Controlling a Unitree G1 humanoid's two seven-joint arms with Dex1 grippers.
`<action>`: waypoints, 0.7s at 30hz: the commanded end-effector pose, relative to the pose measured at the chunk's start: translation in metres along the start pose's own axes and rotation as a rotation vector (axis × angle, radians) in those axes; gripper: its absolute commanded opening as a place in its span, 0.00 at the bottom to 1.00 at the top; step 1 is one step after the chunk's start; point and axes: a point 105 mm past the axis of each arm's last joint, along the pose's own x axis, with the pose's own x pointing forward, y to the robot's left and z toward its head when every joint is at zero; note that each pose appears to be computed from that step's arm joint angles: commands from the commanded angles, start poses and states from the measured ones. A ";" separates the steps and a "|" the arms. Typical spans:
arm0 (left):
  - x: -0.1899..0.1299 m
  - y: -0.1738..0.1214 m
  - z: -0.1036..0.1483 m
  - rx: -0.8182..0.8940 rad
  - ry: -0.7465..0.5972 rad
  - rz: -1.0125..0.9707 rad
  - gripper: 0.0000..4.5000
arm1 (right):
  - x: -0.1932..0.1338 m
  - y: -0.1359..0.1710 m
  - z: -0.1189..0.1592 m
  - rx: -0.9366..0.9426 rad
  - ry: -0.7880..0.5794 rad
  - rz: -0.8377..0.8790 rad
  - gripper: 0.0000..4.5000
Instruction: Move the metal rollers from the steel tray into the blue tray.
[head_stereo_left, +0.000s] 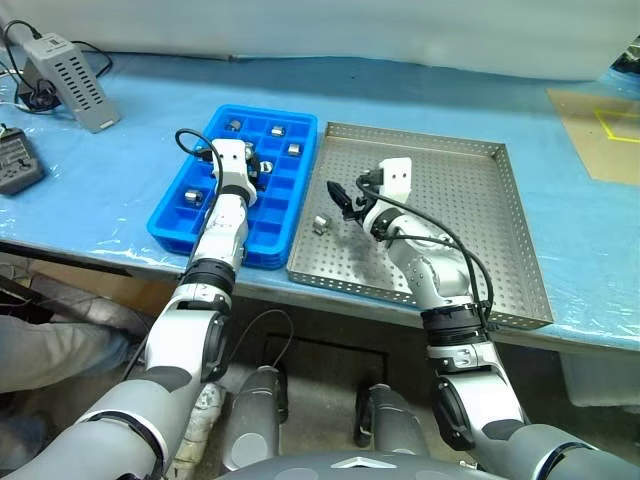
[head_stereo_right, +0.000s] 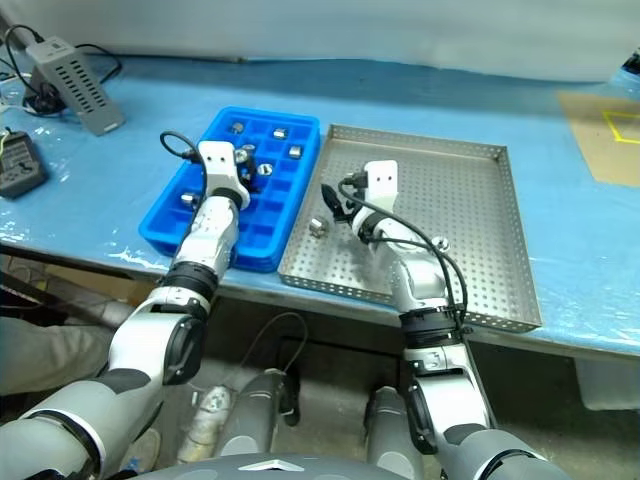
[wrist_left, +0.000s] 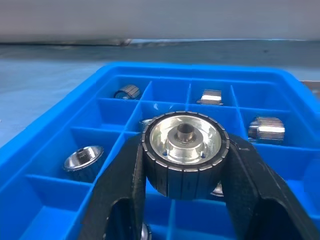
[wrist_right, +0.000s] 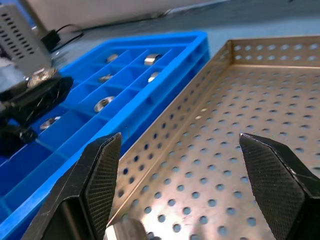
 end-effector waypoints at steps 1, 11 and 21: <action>-0.007 -0.012 0.019 -0.010 -0.057 -0.139 0.38 | 0.003 0.006 0.012 -0.026 -0.046 0.031 0.87; -0.058 0.042 0.030 0.062 -0.030 -0.050 0.38 | 0.004 0.005 0.004 -0.029 -0.027 0.042 0.87; -0.072 0.022 0.021 0.040 0.040 -0.147 0.38 | 0.012 0.018 0.000 -0.038 -0.019 0.088 0.87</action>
